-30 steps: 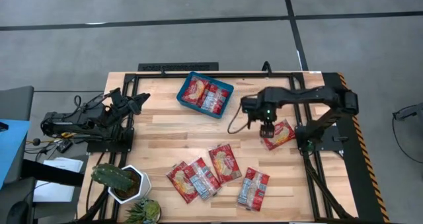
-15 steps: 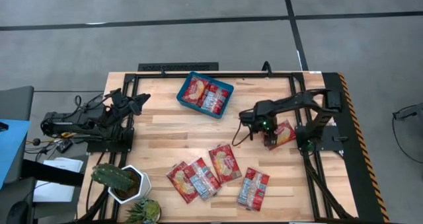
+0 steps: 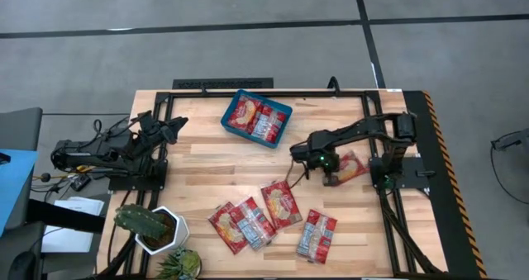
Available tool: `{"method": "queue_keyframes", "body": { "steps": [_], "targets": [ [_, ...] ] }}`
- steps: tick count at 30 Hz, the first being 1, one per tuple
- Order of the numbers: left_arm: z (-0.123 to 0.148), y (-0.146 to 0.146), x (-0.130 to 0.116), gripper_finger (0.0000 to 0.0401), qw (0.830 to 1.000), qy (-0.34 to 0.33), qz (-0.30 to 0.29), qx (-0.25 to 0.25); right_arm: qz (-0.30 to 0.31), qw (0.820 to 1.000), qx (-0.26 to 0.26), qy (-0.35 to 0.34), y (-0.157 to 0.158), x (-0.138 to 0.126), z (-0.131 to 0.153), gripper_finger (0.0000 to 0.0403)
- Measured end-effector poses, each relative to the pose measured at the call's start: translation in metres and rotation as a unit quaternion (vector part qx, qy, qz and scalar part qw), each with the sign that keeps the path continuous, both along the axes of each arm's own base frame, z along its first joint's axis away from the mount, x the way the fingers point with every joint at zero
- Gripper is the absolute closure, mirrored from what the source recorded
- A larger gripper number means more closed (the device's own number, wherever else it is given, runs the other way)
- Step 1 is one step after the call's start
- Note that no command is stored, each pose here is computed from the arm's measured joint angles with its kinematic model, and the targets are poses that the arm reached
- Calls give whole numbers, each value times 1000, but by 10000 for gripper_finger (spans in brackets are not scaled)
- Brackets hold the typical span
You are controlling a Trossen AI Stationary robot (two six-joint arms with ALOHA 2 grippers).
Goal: Sort popcorn bags into baskets
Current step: Put the red popcorn bag into the blue bin
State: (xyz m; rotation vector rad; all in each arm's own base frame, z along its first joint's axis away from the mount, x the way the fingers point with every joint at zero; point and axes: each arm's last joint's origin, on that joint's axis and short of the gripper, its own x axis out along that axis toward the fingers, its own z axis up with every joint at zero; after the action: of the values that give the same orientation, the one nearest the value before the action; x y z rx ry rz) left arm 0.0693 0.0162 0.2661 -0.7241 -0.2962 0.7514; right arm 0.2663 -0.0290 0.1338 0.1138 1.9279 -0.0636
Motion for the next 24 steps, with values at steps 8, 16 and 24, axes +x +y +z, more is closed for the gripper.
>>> {"method": "queue_keyframes", "body": {
  "steps": [8,16,24],
  "targets": [
    [0,0,0,151,1000,0,0,0,-99,985,-8,-143,-19,24,56,398],
    [0,0,0,151,1000,0,0,0,-96,955,-65,-274,-38,47,131,400],
    [0,0,0,151,1000,-1,0,-1,76,917,-208,-331,-54,83,190,401]
  ]
}}
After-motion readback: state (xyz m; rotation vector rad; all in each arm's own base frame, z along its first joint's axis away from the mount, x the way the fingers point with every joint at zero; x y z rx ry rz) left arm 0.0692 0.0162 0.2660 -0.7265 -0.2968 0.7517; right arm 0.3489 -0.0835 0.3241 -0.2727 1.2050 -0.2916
